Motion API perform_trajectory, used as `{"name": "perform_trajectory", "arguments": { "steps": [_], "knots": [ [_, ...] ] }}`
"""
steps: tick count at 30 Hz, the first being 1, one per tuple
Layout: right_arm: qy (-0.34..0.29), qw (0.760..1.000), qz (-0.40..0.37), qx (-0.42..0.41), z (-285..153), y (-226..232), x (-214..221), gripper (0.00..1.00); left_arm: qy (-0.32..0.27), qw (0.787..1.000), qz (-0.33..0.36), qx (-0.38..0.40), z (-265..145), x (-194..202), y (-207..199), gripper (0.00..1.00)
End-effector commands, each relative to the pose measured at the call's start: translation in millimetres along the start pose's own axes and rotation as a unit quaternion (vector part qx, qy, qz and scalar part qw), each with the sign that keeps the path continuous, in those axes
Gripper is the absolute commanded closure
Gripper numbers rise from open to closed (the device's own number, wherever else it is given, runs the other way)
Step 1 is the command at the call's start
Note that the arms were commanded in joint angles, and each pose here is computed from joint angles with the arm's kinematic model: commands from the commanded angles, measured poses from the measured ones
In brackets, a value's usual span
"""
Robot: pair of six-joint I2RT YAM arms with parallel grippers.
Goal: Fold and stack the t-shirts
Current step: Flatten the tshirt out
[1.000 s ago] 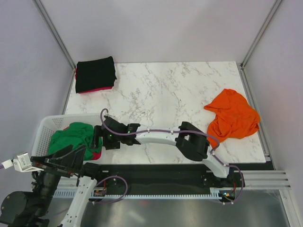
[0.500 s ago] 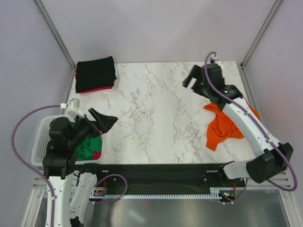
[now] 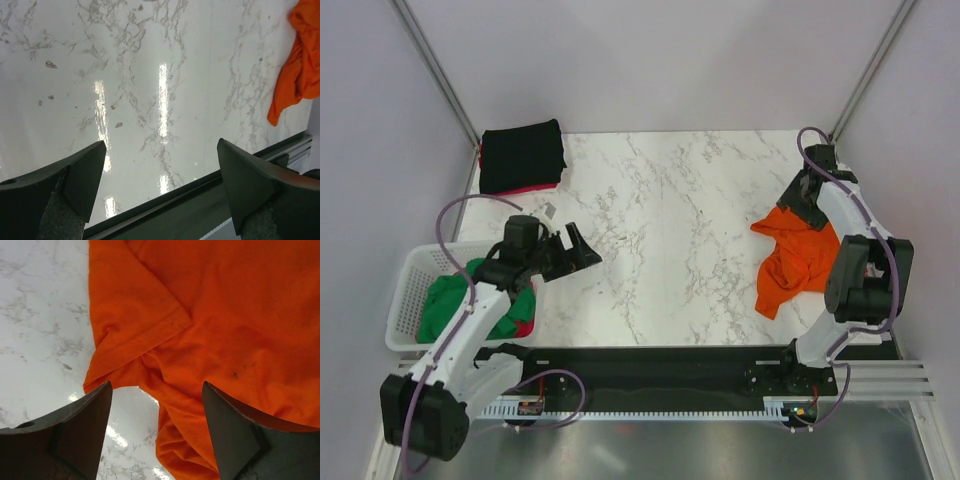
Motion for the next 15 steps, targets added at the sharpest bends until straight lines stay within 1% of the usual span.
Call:
{"name": "perform_trajectory", "arguments": {
  "steps": [1,4,7,9,12,14,15],
  "knots": [
    [-0.026,0.999,-0.005,0.018,11.9,1.8,-20.5,0.21,-0.024,0.997,0.076,-0.008,16.5,-15.1,-10.7,0.00],
    [-0.025,0.999,-0.005,0.035,27.5,-5.2,-23.4,0.24,-0.010,0.996,0.092,-0.011,24.6,-10.1,-9.9,0.00],
    [-0.022,0.999,-0.002,0.038,38.8,-8.7,-25.3,0.29,-0.024,0.994,0.104,-0.007,19.1,-11.4,-11.1,0.00],
    [-0.022,0.999,-0.005,0.048,45.3,-10.9,-25.8,0.30,-0.028,0.994,0.105,-0.006,16.6,-10.1,-9.9,0.00],
    [-0.022,0.998,-0.003,0.064,54.4,-17.6,-29.0,0.33,-0.019,0.995,0.103,0.003,15.5,-4.5,-10.0,0.00],
    [-0.020,0.998,-0.002,0.062,59.5,-20.6,-29.1,0.35,-0.017,0.995,0.103,0.004,15.4,-3.4,-10.0,0.00],
    [-0.017,0.998,0.003,0.054,64.1,-20.7,-29.1,0.37,-0.016,0.995,0.103,0.003,15.6,-2.9,-9.7,0.00]
  ]
}}
Point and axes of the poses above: each gripper's point midway between its finger pads, its own z axis out along the fingers, its own y axis along the line the jaws close on, x = y × z, the point moved 5 cm from there along -z, back along the fingers, and after that the axes turned 6 degrees about -z, right-handed, at the moved point
